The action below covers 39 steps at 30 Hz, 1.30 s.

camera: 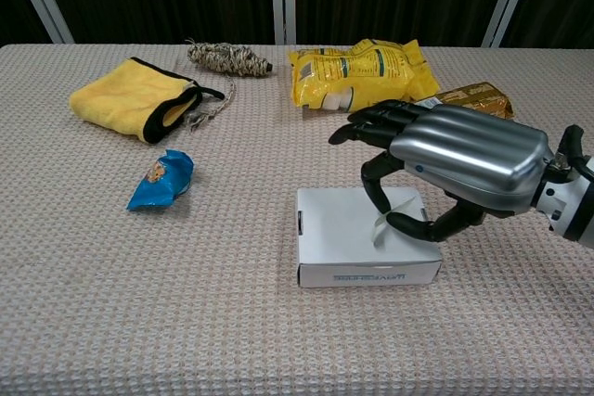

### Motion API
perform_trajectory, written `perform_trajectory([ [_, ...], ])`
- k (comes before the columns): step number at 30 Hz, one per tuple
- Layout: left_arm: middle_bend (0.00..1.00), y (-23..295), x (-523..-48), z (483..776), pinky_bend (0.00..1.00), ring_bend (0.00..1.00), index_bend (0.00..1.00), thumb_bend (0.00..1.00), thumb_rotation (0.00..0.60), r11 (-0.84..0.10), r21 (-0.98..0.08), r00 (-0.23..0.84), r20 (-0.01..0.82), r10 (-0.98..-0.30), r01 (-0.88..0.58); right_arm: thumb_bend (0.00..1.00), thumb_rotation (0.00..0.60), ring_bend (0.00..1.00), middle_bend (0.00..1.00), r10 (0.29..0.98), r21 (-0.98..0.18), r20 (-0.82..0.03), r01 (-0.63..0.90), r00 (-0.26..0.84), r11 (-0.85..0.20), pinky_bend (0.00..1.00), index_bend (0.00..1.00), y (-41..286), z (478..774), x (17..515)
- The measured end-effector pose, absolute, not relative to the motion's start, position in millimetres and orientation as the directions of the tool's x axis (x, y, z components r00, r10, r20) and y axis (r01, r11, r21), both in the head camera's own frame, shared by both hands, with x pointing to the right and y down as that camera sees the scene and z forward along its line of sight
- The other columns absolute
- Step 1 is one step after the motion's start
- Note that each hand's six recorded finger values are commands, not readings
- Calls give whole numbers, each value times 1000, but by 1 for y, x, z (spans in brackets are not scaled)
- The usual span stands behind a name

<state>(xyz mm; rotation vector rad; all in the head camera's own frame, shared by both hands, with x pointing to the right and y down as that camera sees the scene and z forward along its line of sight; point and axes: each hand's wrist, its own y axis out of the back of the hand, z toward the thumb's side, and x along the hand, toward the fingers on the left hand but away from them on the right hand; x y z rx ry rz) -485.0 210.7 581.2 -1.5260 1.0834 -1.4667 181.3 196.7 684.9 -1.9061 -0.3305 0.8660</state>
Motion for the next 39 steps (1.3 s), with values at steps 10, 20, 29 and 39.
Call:
perform_trajectory([
  [10,223,212,-487,581,145,202,217,63,600,-364,-928,-19,367,-930,-81,413,600,0,32,548,-860,-432,-143,717,-490,0,563,196,688,174],
  [20,223,212,-487,581,145,202,217,63,600,-365,-927,-17,368,-930,-80,388,600,0,0,549,-863,-417,-128,724,-488,0,283,194,688,172],
  [29,223,211,-487,579,145,202,217,64,600,-360,-930,-19,363,-932,-79,470,600,0,18,577,-889,-355,-74,735,-451,0,296,189,674,173],
  [39,223,210,-482,578,145,202,217,64,600,-360,-930,-6,362,-932,-76,1000,600,0,29,575,-897,-333,-63,748,-437,0,517,191,662,182],
])
